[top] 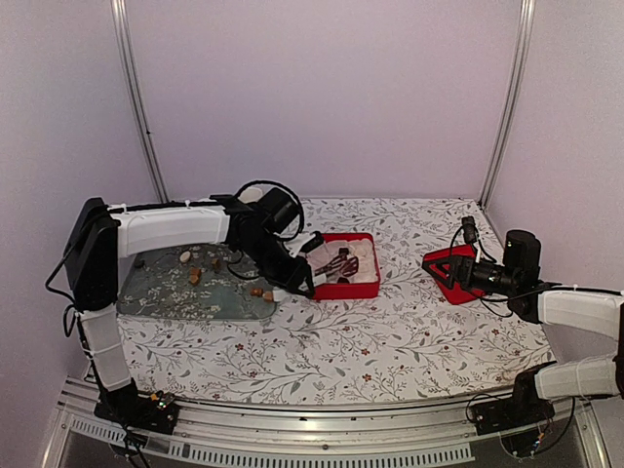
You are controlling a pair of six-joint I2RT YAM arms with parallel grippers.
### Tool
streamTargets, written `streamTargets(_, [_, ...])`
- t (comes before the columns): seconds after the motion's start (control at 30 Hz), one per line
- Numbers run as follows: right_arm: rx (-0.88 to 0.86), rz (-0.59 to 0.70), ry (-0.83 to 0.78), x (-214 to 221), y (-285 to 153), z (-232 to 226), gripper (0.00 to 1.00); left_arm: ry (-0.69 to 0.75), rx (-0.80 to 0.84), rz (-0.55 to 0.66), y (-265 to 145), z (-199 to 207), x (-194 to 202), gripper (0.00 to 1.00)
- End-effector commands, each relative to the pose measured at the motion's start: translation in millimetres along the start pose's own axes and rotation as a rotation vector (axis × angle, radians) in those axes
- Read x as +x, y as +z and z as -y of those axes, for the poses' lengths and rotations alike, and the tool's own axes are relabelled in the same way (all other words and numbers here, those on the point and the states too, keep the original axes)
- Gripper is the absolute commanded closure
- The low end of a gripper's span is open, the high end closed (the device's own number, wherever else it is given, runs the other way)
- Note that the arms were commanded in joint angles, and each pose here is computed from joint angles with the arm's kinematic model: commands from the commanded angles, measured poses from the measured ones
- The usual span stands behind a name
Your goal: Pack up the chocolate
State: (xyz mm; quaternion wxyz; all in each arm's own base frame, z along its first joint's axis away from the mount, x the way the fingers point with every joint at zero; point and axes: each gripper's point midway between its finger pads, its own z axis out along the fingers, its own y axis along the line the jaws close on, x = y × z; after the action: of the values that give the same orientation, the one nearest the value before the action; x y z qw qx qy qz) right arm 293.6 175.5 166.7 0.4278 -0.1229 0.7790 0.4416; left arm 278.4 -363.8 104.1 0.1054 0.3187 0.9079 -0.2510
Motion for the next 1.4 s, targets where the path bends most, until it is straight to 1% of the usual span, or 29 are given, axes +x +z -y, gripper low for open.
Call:
streamTargets(0.0, [0.01, 0.004, -0.009, -2.3, 0.0, 0.3, 0.01, 0.042, -0.001, 0.056, -13.8, 9.4, -14.5, 0.65])
streamTargets(0.13, [0.01, 0.005, -0.01, -2.3, -0.4, 0.0, 0.01, 0.028, -0.035, 0.111, -33.0, 3.4, -18.3, 0.65])
streamTargets(0.27, [0.009, 0.007, -0.011, -3.4, -0.5, -0.6, 0.01, -0.035, -0.079, 0.169, -62.2, -14.7, -14.0, 0.65])
streamTargets(0.53, [0.007, 0.002, -0.007, -1.7, -0.2, -0.2, 0.01, -0.232, -0.171, 0.224, -109.0, -63.0, 29.8, 0.65])
streamTargets(0.67, [0.008, -0.001, -0.005, -0.8, 0.5, 0.9, 0.01, -0.361, -0.257, 0.219, -125.4, -94.9, 59.5, 0.64])
streamTargets(0.87, [0.003, -0.006, -0.002, 0.6, 1.5, 1.2, 0.01, -0.52, -0.358, 0.236, -149.1, -146.3, 86.3, 0.62])
streamTargets(1.0, [0.003, -0.005, -0.003, 1.1, 1.1, 1.0, 0.01, -0.571, -0.44, 0.199, -154.8, -178.7, 102.8, 0.62])
streamTargets(1.07, [0.002, -0.004, -0.003, 0.8, 1.1, 0.7, 0.01, -0.58, -0.457, 0.194, -155.1, -188.2, 105.2, 0.61])
streamTargets(1.2, [-0.004, -0.002, 0.001, 1.2, 0.7, -0.3, 0.01, -0.589, -0.472, 0.184, -151.7, -202.0, 105.5, 0.61])
streamTargets(1.37, [-0.005, 0.0, 0.001, 0.7, 0.3, -0.9, 0.01, -0.574, -0.478, 0.142, -140.9, -210.9, 105.3, 0.61])
